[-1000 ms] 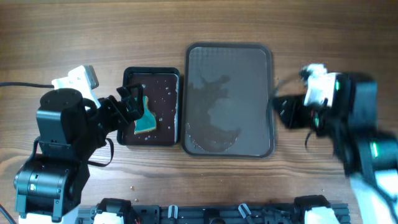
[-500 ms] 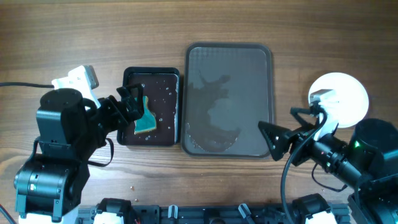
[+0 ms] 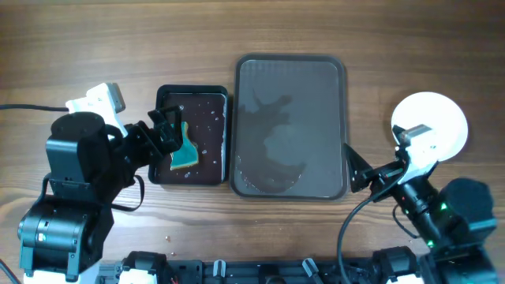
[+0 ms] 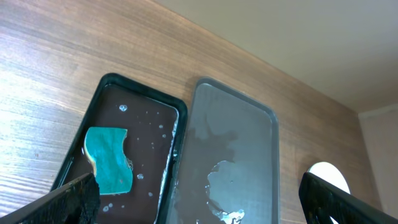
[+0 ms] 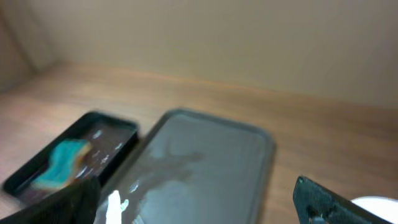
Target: Clean dirty plates on tray and stack at the side
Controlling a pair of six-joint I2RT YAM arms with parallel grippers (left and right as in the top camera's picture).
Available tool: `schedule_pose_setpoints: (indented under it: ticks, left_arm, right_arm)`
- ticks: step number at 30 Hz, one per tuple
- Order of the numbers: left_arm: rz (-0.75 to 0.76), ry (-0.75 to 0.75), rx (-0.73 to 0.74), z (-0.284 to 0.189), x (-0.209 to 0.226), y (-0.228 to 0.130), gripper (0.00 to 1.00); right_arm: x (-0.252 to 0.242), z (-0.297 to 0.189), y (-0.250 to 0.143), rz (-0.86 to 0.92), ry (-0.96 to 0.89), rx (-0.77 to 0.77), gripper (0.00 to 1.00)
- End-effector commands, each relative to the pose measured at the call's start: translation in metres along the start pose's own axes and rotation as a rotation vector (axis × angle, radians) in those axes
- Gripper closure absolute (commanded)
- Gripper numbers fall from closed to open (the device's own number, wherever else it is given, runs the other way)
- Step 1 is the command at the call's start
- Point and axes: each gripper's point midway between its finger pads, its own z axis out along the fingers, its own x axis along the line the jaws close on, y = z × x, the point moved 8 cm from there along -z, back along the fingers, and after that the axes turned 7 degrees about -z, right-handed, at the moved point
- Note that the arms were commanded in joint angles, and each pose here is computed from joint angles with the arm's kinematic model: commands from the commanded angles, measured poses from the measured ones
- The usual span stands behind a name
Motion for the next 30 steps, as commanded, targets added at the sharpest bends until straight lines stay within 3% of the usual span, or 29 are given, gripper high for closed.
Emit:
schedule_pose_setpoints:
  ticks: [1, 14, 17, 30]
  left_arm:
    - [0.008, -0.009, -0.019, -0.004, -0.002, 0.004, 0.00]
    - [0.008, -0.009, -0.019, -0.004, -0.002, 0.004, 0.00]
    - [0.008, -0.009, -0.019, -0.004, -0.002, 0.004, 0.00]
    - [0.008, -0.009, -0.019, -0.004, -0.002, 0.004, 0.00]
  right_arm:
    - [-0.007, 0.006, -0.040, 0.042, -0.067, -0.026, 0.00]
    - [-0.009, 0.030, -0.120, 0.078, -0.122, -0.212, 0.00]
    - [-0.010, 0.034, -0.122, 0.059, -0.128, -0.276, 0.00]
    - [-0.010, 0.034, -0.123, 0.055, -0.130, -0.268, 0.00]
